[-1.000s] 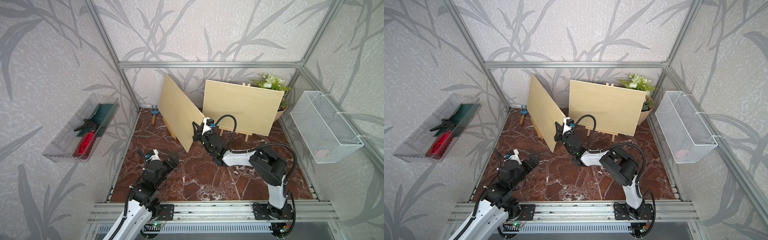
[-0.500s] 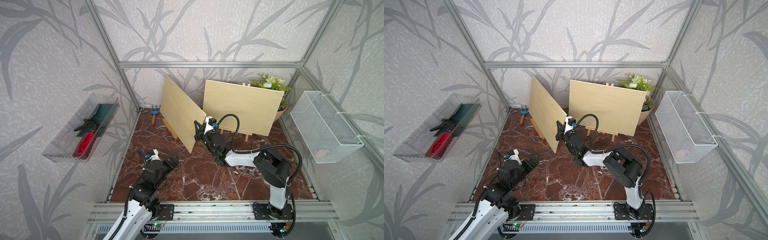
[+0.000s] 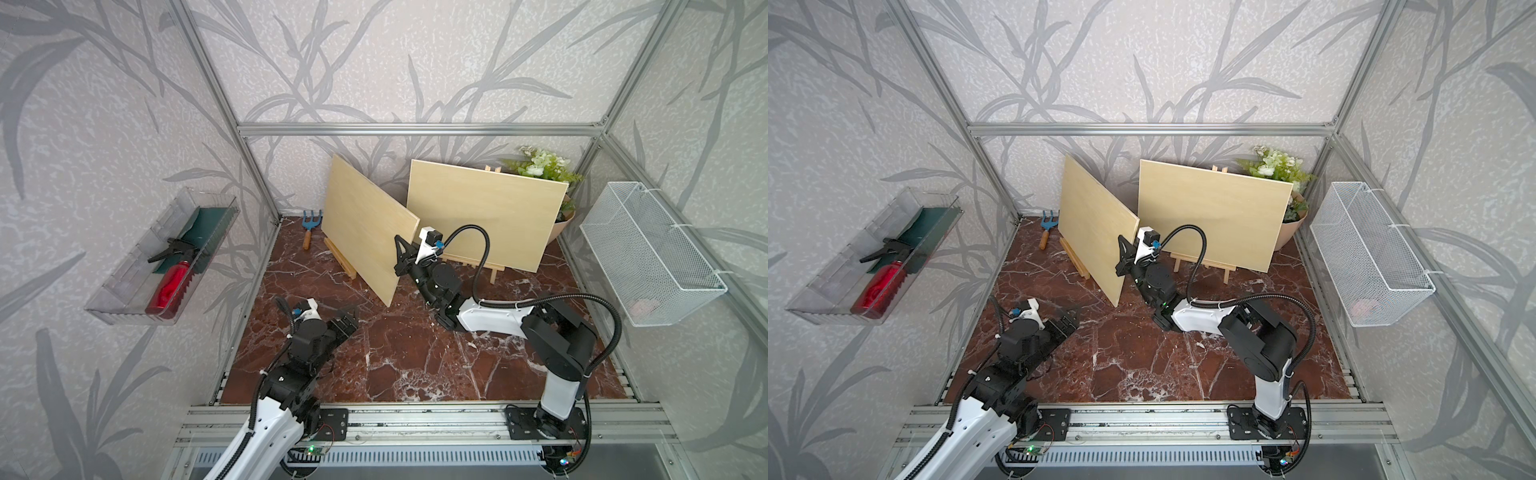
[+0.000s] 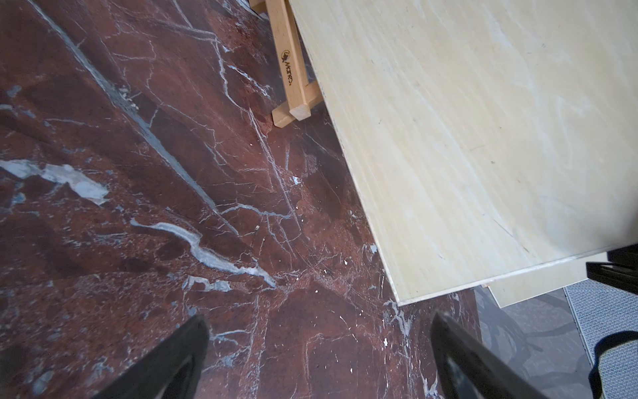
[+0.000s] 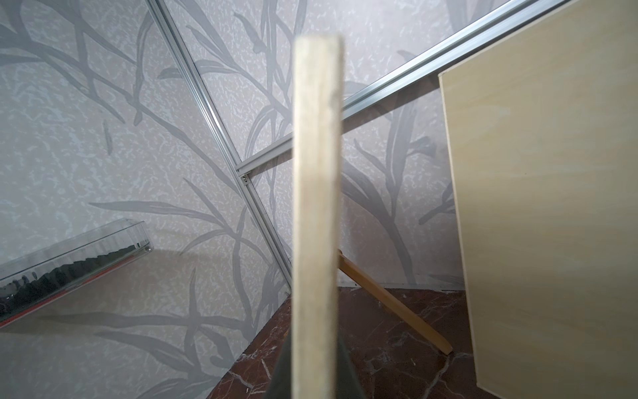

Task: Disassemble the easel
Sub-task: Pick up the drawing board from the easel.

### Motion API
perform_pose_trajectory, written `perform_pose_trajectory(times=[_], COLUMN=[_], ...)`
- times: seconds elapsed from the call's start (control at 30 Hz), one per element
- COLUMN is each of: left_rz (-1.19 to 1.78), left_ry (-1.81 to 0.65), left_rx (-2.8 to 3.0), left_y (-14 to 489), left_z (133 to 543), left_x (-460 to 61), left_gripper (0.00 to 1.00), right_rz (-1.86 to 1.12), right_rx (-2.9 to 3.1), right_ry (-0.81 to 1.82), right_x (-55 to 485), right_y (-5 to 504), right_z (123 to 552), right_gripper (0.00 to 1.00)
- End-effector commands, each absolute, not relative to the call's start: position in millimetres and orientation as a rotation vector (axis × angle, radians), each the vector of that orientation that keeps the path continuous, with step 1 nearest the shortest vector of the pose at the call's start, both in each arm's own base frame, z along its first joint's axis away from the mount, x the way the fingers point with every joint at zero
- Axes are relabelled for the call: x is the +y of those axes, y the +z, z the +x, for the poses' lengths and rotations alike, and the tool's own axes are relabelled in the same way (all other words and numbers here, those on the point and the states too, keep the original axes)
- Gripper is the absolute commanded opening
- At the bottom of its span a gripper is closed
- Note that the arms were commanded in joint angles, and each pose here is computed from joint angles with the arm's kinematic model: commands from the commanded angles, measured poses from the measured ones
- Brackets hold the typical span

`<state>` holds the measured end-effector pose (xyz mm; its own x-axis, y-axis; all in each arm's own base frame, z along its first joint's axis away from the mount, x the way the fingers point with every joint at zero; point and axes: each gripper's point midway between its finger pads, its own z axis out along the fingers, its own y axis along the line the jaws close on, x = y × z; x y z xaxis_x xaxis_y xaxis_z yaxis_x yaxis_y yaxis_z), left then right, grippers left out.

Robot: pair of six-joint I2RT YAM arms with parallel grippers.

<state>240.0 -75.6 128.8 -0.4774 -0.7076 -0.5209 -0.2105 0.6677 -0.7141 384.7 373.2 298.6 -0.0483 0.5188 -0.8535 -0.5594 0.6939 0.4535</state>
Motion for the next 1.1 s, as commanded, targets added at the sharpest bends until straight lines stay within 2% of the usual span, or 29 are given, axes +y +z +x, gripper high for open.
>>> perform_pose_trajectory(times=[0.0, 1.07], left_rz=[-0.708, -0.659], left_ry=[-0.736, -0.658], left_rx=[2.011, 2.025], left_y=[129.8, 131.9], left_z=[241.4, 245.8], left_x=[-75.7, -71.5], left_gripper=[0.99, 0.99], right_rz=[0.079, 0.160], right_rx=[1.013, 0.890], right_ry=[1.116, 1.263], right_x=[340.0, 319.3], right_y=[411.9, 460.3], right_z=[350.8, 349.8], right_gripper=[0.00, 0.00])
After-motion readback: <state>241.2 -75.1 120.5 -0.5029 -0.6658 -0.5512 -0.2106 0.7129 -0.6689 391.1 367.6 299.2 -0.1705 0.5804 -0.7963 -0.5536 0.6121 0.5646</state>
